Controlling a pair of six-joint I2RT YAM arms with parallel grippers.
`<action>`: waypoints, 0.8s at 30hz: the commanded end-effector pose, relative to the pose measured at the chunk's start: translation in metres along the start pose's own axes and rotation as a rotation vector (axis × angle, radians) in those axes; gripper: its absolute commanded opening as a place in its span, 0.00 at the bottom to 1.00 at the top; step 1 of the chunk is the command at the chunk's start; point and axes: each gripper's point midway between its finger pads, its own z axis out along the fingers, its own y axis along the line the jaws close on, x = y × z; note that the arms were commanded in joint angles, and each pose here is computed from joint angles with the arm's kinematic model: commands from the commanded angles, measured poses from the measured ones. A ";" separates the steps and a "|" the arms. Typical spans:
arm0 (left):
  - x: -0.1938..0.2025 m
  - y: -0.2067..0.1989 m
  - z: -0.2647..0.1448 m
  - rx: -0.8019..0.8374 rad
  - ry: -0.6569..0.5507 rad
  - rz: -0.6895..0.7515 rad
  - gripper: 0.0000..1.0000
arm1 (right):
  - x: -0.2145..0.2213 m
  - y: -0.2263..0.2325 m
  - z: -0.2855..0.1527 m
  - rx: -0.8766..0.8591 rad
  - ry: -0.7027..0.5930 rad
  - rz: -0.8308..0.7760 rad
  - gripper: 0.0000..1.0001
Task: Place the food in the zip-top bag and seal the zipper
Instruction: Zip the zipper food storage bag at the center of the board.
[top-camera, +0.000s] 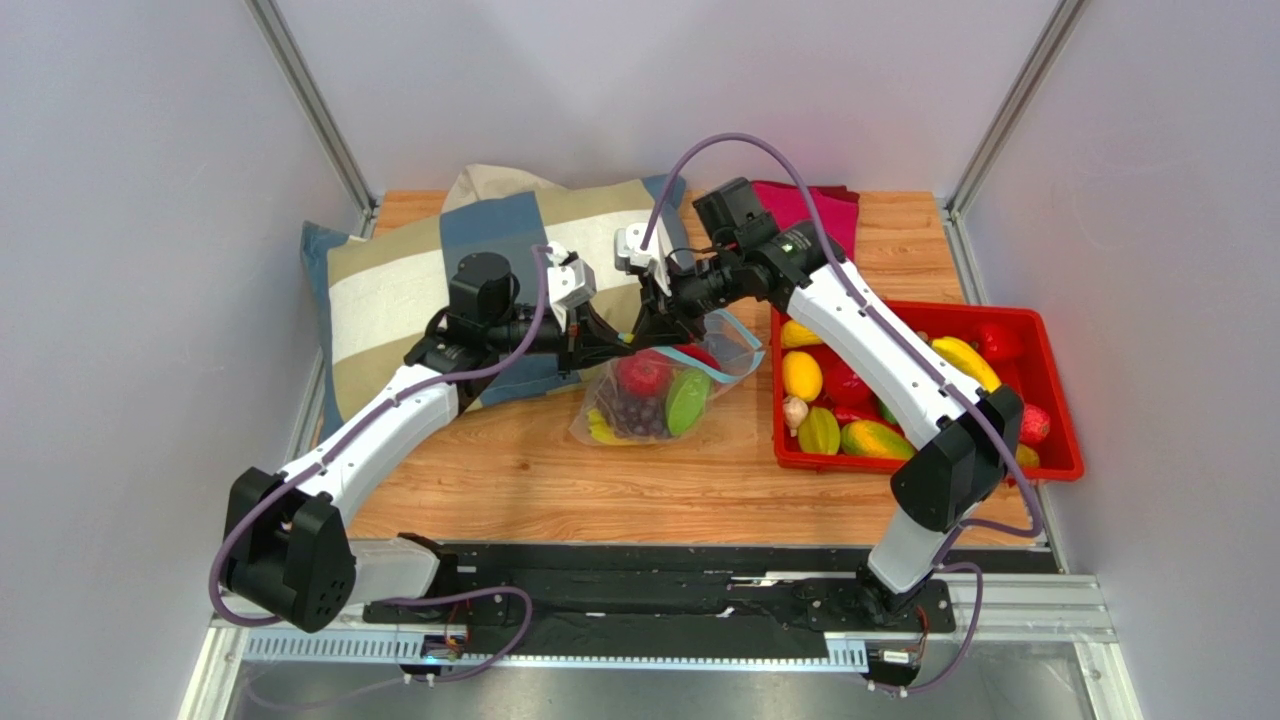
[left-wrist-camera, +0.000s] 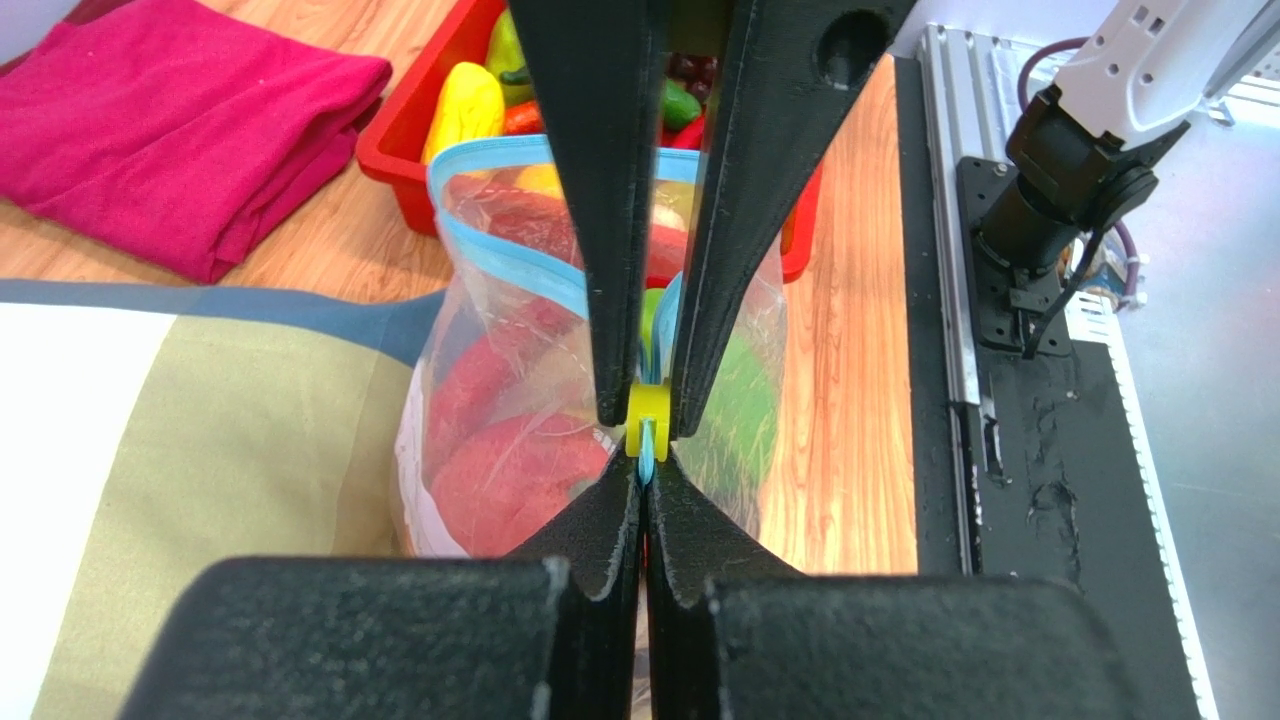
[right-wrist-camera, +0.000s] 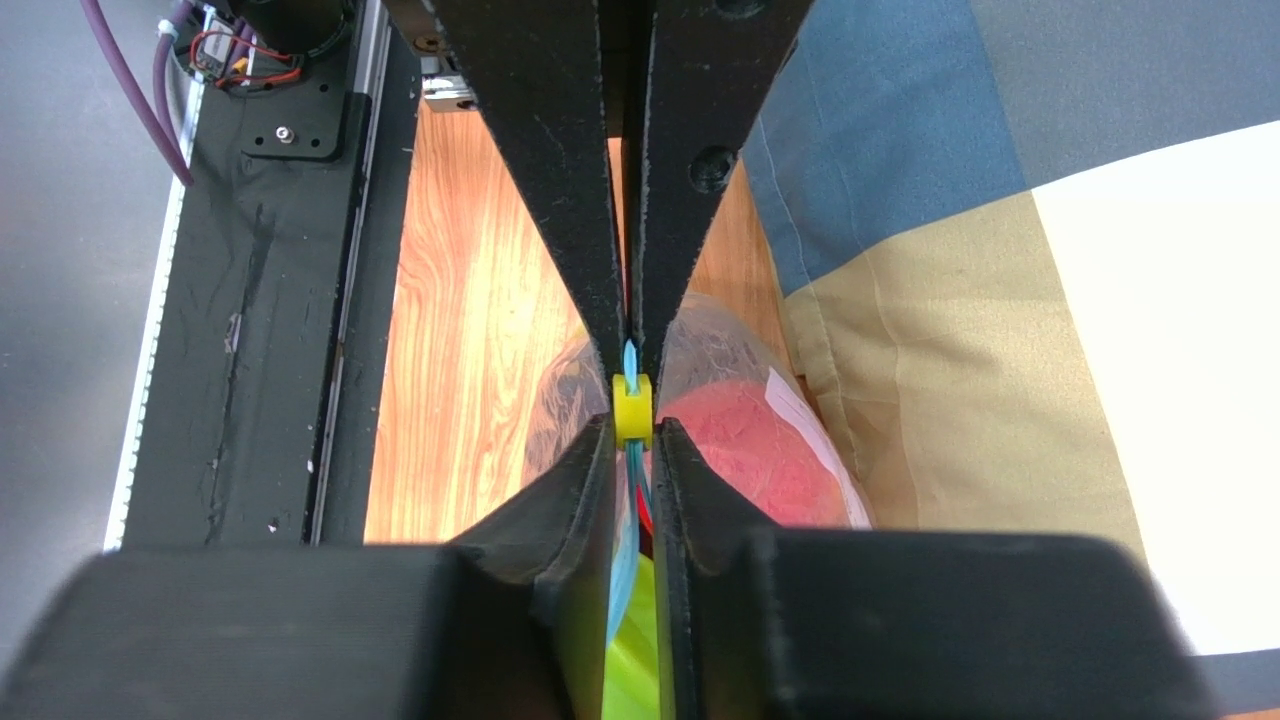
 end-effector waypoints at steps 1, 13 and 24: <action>-0.034 -0.006 -0.004 0.010 -0.053 0.117 0.00 | -0.004 -0.004 -0.001 0.021 -0.004 -0.041 0.06; -0.032 -0.006 -0.004 0.012 -0.044 0.118 0.00 | -0.021 0.000 -0.003 -0.004 -0.039 0.024 0.26; -0.028 -0.008 -0.003 0.007 -0.035 0.123 0.00 | -0.020 0.001 -0.003 -0.010 -0.030 0.018 0.10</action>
